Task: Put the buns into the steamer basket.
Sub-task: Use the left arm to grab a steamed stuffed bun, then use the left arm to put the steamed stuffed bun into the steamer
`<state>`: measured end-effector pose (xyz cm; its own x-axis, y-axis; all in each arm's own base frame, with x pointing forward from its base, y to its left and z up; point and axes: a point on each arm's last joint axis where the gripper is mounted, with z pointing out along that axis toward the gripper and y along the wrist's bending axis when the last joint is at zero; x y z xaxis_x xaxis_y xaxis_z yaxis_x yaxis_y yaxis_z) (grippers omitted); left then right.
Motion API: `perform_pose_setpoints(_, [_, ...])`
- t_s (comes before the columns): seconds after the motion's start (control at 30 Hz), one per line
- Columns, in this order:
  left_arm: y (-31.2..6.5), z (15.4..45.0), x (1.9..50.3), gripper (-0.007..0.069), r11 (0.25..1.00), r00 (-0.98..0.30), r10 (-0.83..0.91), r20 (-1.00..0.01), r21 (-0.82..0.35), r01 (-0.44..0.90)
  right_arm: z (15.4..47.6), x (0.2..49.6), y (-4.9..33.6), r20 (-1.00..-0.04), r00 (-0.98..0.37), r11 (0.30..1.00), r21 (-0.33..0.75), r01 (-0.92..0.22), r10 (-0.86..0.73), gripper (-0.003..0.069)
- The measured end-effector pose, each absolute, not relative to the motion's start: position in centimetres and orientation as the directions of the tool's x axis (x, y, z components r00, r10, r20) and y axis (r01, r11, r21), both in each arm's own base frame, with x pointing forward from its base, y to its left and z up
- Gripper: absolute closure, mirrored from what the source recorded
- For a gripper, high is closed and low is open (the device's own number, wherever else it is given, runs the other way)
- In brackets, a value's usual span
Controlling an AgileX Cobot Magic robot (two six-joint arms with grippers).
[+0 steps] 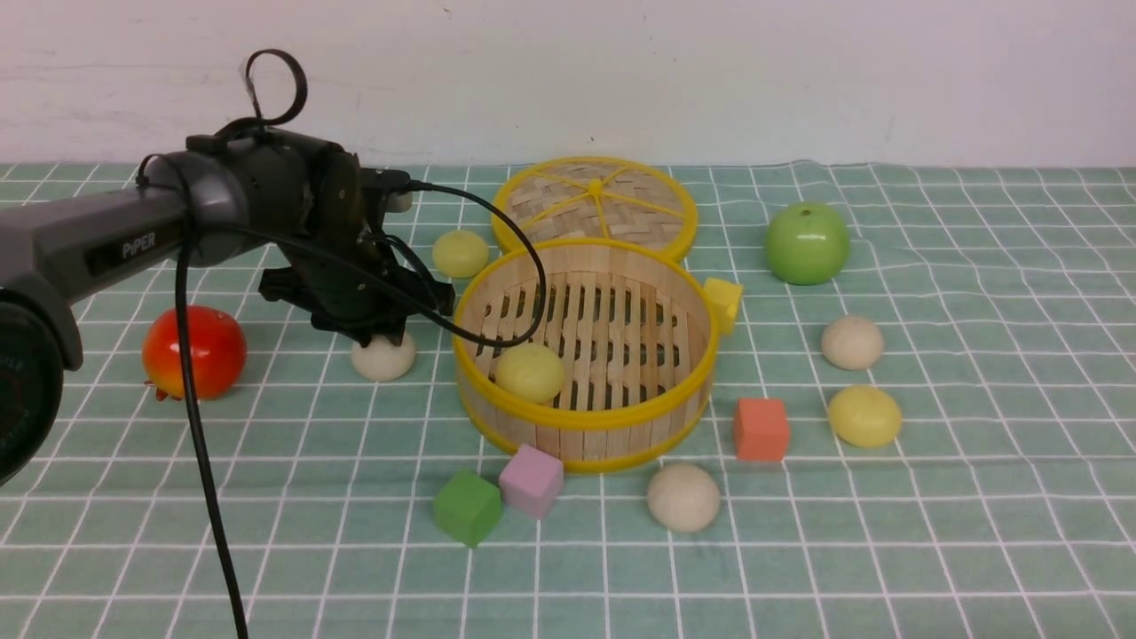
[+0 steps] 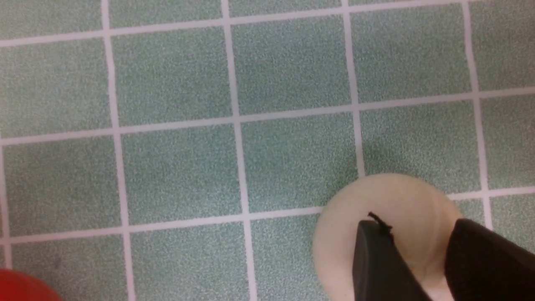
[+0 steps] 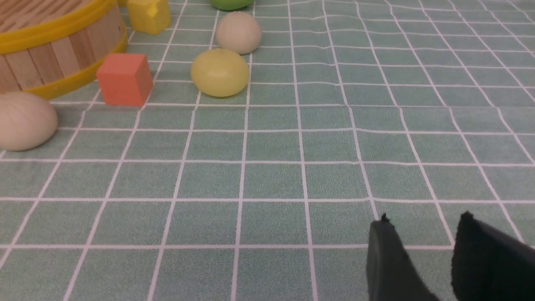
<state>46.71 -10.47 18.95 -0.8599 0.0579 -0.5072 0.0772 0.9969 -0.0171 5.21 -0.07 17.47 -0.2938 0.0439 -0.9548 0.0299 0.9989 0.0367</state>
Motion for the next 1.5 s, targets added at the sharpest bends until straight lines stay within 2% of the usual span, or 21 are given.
perform_pose_setpoints(0.77, [-10.5,19.0,46.7,0.0394,0.997,-0.859,0.058,-0.508,-0.017,0.078,17.5,5.2,-0.1,-0.955,-0.294,0.999,0.037,0.030,0.044,0.0419])
perform_pose_setpoints(0.87, [-10.5,19.0,46.7,0.0445,0.997,-0.859,0.058,-0.508,-0.017,0.078,17.5,5.2,-0.1,-0.955,-0.294,0.999,0.037,0.030,0.044,0.0419])
perform_pose_setpoints(1.03, [-10.5,18.9,46.7,0.0598,0.997,-0.863,0.058,-0.502,-0.016,0.076,17.5,5.2,-0.1,-0.955,-0.294,0.999,0.037,0.030,0.044,0.0419])
perform_pose_setpoints(1.1, [-10.4,19.0,46.6,0.0626,0.997,-0.866,0.058,-0.497,-0.015,0.075,17.5,5.2,-0.1,-0.955,-0.294,0.999,0.037,0.030,0.044,0.0419])
perform_pose_setpoints(1.2, [-10.4,20.2,46.5,0.0638,0.998,-0.875,0.054,-0.482,-0.013,0.069,17.5,5.2,-0.1,-0.955,-0.294,0.999,0.037,0.030,0.044,0.0419])
perform_pose_setpoints(1.33, [-10.8,24.1,46.2,0.0638,0.996,-0.853,0.033,-0.522,-0.054,0.071,17.5,5.2,-0.1,-0.955,-0.294,0.999,0.037,0.030,0.044,0.0419])
perform_pose_setpoints(1.5, [-13.9,28.1,45.3,0.0638,0.974,-0.812,0.076,-0.579,-0.131,0.185,17.5,5.2,-0.1,-0.955,-0.294,0.999,0.037,0.030,0.044,0.0419])
